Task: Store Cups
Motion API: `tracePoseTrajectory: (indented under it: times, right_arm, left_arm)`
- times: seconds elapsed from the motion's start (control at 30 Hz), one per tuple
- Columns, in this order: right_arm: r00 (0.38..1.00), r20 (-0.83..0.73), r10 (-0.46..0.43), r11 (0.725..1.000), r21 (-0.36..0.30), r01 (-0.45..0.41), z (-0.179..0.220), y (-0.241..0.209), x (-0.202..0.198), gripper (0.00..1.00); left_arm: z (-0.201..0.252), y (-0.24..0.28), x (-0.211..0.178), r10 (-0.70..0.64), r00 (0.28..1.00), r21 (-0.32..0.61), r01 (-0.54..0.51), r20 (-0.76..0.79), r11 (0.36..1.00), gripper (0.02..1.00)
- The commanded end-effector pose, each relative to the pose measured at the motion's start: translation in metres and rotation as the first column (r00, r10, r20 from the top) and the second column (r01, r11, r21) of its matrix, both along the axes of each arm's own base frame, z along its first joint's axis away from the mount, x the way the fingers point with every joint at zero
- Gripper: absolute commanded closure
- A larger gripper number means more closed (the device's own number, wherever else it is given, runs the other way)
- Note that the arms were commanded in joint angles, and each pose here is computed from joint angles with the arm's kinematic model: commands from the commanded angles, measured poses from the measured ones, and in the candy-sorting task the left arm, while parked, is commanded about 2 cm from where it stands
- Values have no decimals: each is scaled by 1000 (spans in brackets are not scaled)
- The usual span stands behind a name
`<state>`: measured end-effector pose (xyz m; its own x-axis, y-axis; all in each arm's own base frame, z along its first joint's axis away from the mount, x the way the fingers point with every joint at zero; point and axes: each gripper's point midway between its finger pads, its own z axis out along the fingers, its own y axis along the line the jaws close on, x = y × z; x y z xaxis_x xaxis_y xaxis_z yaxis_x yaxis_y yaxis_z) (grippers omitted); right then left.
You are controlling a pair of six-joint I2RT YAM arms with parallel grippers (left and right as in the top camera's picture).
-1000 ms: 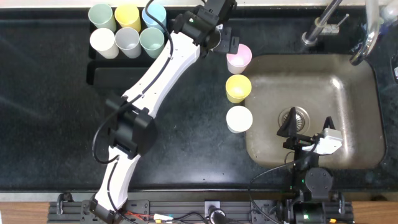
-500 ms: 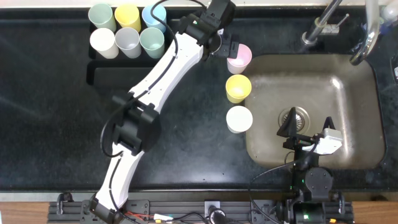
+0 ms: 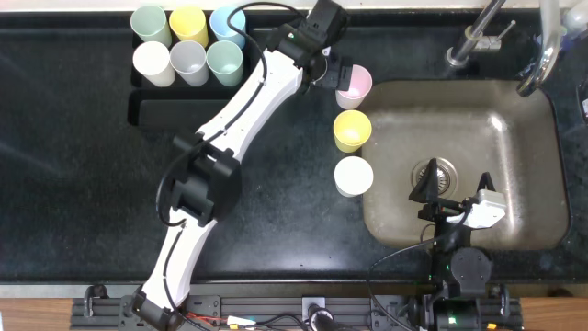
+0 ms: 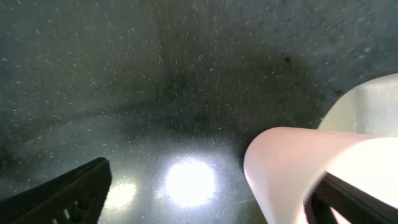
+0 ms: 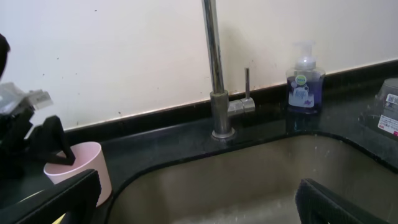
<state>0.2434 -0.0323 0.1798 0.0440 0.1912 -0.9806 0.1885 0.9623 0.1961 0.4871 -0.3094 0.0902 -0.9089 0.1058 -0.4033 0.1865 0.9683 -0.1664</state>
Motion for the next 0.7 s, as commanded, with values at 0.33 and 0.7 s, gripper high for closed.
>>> tracePoseTrajectory:
  times: [0.33,0.7]
  right_arm:
    - [1000,2,-4,1000,-7,4,-3,-1,0,3]
    - [1000,2,-4,1000,-7,4,-3,-1,0,5]
  left_arm:
    - [6,-15,5,-35,999,-63,36,16,997,982]
    - [121,55,9,122,987,-144,-106,107,984,982]
